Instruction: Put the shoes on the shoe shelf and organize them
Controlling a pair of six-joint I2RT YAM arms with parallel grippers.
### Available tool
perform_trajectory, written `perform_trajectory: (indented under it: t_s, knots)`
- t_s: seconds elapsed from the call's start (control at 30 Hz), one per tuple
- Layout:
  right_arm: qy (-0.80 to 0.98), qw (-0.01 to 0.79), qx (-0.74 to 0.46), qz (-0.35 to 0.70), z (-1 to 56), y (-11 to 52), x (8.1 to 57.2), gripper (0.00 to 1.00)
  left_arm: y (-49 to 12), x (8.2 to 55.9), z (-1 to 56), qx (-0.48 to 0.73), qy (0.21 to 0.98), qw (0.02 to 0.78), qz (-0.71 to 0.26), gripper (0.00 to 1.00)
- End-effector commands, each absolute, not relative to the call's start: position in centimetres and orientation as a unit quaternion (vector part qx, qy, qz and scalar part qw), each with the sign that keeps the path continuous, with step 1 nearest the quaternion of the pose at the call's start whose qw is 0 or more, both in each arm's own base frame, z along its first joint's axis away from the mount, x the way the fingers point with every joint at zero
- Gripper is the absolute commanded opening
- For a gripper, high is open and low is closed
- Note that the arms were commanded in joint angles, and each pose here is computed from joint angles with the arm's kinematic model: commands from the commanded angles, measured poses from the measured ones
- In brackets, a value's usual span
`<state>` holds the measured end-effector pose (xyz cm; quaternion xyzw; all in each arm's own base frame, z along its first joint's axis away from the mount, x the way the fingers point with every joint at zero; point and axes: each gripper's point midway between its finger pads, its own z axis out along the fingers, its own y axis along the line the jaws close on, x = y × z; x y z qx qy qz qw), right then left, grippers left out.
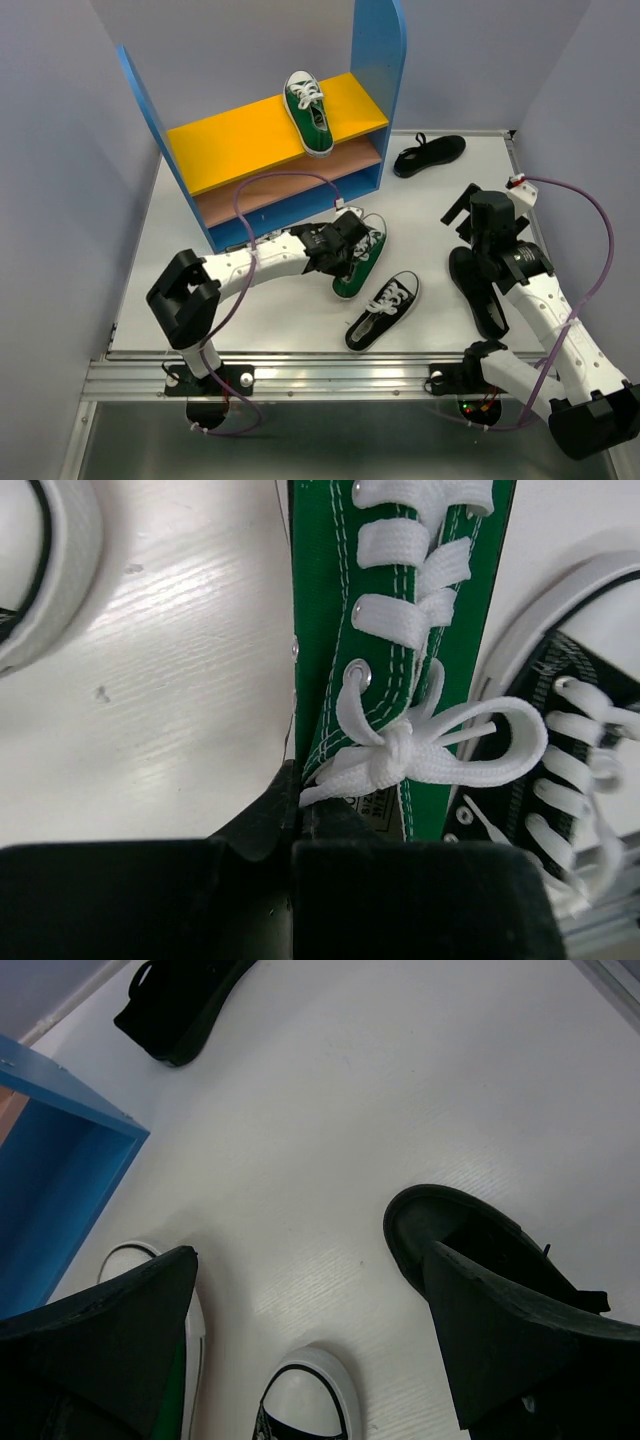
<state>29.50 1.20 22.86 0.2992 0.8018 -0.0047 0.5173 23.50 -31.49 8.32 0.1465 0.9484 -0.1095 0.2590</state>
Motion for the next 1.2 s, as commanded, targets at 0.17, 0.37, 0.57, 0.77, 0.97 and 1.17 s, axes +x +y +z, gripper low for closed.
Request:
perform_trajectory:
  t_s: [0.17, 0.37, 0.57, 0.77, 0.97, 1.17]
  knots:
    - [0.789, 0.532, 0.308, -0.004, 23.6, 0.9, 29.8, 1.0, -32.3, 25.2, 25.9, 0.119, 0.891, 0.385, -0.206, 0.0]
    - [0.782, 0.54, 0.313, -0.003, 24.1, 0.6, 29.5, 1.0, -30.8, 26.5, 34.0, 0.075, 0.866, 0.431, -0.242, 0.0]
    - [0.781, 0.54, 0.314, 0.003, 24.2, 0.8, 29.6, 1.0, -29.4, 28.8, 39.2, 0.01, 0.84, 0.475, -0.262, 0.0]
    - [0.783, 0.54, 0.31, 0.008, 24.5, 1.0, 29.6, 1.0, -28.6, 31.7, 43.4, -0.053, 0.809, 0.514, -0.279, 0.0]
    - [0.782, 0.539, 0.312, 0.012, 24.5, 1.1, 29.5, 1.0, -28.2, 34.8, 46.9, -0.122, 0.77, 0.545, -0.309, 0.0]
    - [0.782, 0.54, 0.312, 0.013, 24.7, 1.1, 29.4, 1.0, -28.8, 37.7, 48.7, -0.164, 0.74, 0.554, -0.343, 0.0]
